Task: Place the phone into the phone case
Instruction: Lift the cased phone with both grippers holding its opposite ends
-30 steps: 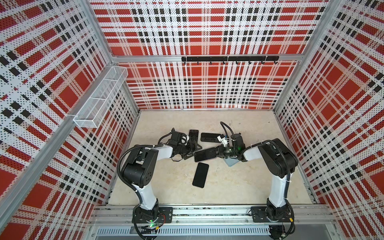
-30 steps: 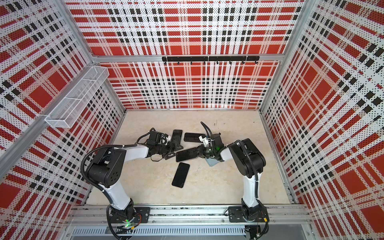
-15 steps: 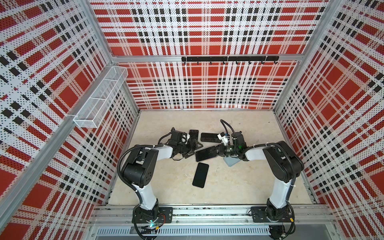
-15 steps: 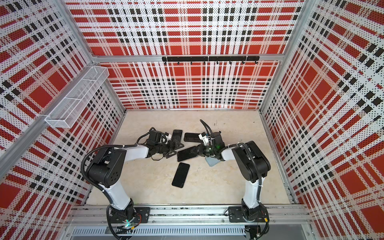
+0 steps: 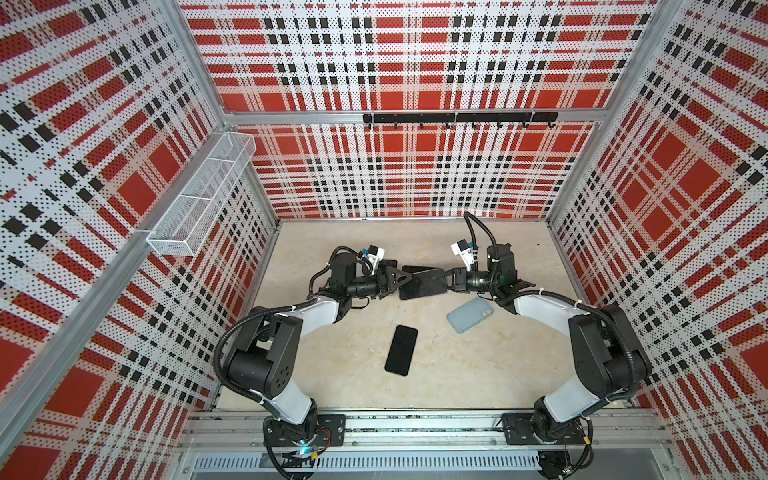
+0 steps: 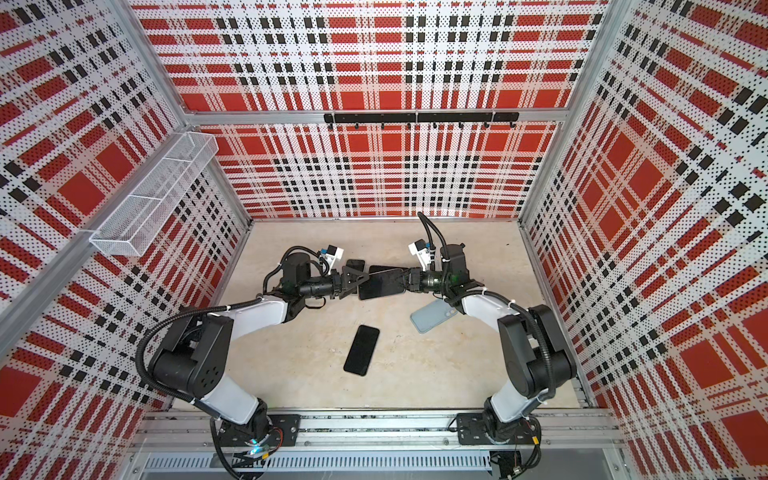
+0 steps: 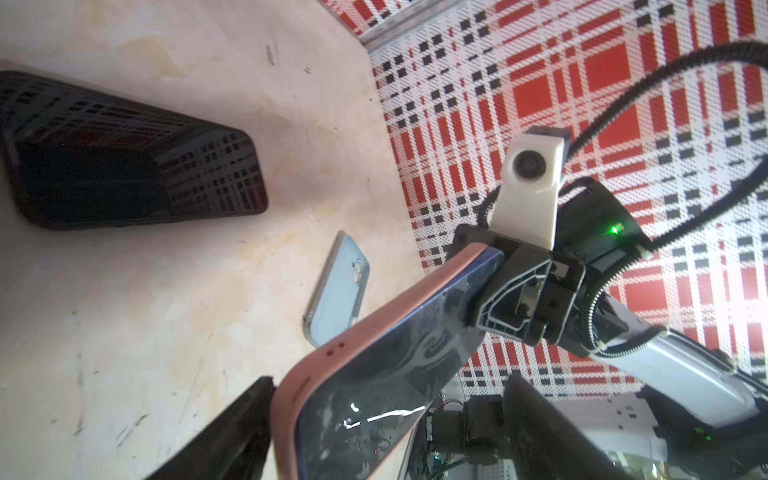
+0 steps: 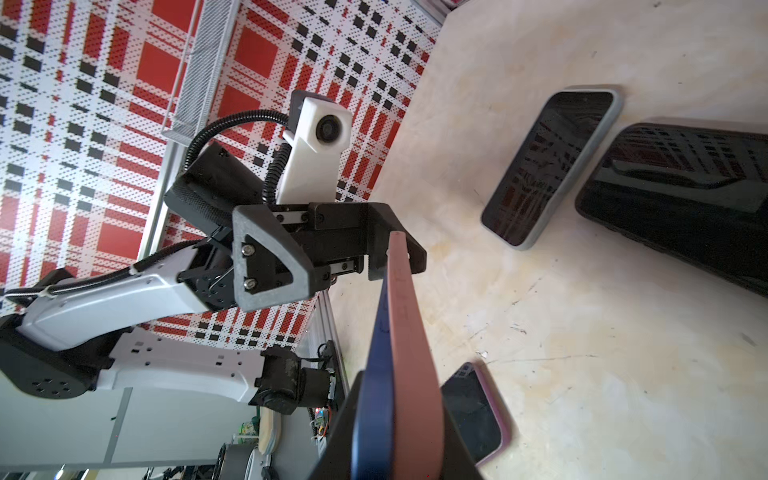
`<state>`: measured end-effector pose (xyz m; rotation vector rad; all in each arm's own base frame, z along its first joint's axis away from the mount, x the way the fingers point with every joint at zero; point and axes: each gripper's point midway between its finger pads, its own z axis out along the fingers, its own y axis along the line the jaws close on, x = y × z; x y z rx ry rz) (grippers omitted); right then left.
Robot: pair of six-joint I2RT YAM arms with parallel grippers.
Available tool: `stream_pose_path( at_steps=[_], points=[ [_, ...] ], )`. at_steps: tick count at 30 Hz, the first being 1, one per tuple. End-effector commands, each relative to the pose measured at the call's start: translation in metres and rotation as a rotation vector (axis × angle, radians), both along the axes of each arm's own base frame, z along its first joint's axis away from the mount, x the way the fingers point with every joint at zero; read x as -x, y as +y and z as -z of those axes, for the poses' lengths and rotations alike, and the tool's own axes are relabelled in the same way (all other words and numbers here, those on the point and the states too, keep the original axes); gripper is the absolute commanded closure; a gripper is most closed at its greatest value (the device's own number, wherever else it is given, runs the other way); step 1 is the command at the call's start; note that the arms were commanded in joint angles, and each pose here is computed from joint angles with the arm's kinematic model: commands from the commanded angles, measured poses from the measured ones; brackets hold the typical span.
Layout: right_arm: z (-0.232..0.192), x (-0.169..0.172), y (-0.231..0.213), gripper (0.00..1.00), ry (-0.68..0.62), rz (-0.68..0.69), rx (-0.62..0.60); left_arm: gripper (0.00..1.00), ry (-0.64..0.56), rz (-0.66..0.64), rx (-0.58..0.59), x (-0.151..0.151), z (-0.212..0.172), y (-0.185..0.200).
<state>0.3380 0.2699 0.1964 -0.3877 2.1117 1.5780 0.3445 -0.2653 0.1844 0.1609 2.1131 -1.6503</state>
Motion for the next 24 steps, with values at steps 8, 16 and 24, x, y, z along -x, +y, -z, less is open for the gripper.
stream_pose_path(
  at_steps=[8,16,24],
  points=[
    [-0.043,0.008,0.006,1.0,-0.101,-0.072,-0.096,0.42,-0.191,0.158,0.252,0.035,-0.075,-0.027],
    [-0.043,-0.001,0.002,0.94,-0.098,-0.02,-0.094,0.78,-0.157,0.196,0.329,0.036,-0.071,-0.034],
    [-0.056,-0.013,-0.012,0.8,-0.146,0.064,-0.095,0.92,-0.133,0.209,0.326,0.036,-0.067,-0.036]
  ],
)
